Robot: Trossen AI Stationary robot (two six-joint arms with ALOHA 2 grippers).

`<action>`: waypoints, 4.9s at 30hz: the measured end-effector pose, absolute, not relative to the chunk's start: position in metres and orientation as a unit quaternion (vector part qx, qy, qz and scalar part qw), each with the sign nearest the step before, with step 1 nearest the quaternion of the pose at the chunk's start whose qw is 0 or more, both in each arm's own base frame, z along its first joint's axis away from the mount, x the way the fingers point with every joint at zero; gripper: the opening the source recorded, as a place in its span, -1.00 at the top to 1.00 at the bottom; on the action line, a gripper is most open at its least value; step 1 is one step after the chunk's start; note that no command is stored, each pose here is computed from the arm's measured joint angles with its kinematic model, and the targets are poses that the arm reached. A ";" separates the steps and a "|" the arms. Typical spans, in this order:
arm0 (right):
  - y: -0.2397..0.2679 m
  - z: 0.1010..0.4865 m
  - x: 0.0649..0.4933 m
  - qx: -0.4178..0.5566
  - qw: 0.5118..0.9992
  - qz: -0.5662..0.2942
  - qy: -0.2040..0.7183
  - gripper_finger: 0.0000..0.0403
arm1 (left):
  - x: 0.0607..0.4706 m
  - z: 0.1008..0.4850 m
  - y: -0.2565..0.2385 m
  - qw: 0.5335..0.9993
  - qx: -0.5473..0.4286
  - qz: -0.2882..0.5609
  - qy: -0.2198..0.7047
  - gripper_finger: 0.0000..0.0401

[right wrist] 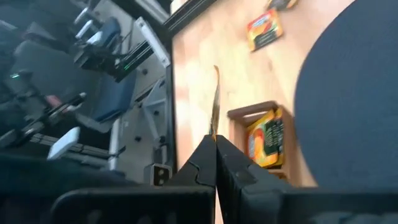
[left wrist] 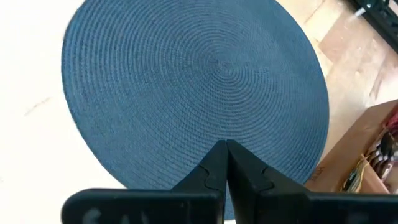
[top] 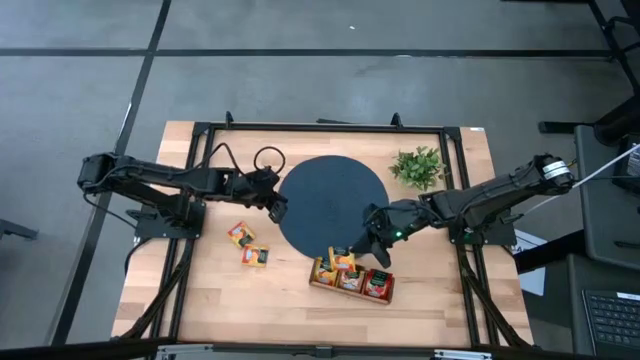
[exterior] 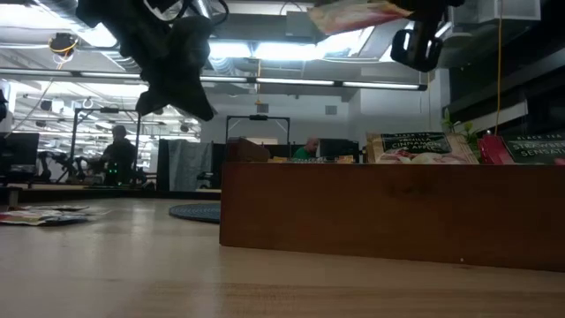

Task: Pick & Place Tea
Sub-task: Put the yellow tea bag into the left section of the wooden organizer

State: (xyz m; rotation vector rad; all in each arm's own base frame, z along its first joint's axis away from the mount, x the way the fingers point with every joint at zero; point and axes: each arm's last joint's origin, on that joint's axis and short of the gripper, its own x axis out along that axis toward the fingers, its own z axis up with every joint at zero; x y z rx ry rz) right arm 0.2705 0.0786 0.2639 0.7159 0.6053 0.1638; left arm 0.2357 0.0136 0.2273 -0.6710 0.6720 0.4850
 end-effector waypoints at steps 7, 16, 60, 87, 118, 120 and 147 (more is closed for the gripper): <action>0.086 0.263 0.268 0.326 0.905 0.033 0.272 1.00 | 0.236 0.227 0.004 0.857 -0.335 0.230 0.318 0.98; 0.100 0.262 0.263 0.294 0.921 0.005 0.256 1.00 | 0.236 0.227 -0.005 0.847 -0.364 0.225 0.316 0.98; 0.137 0.187 0.302 0.298 0.915 -0.087 0.259 1.00 | 0.235 0.230 -0.033 0.864 -0.344 0.225 0.290 0.98; 0.136 0.185 0.300 0.304 0.909 -0.099 0.267 0.65 | 0.235 0.230 -0.033 0.864 -0.345 0.223 0.291 0.98; 0.106 0.247 0.356 0.358 0.914 -0.042 0.186 0.65 | 0.181 0.199 -0.104 0.805 -0.163 0.072 0.565 0.98; 0.104 0.247 0.363 0.367 0.911 -0.040 0.186 0.65 | 0.183 0.192 -0.106 0.805 -0.132 0.073 0.574 0.98; 0.045 0.170 0.429 0.536 0.789 -0.058 0.294 0.64 | 0.187 0.119 -0.126 0.843 -0.065 0.098 0.525 0.98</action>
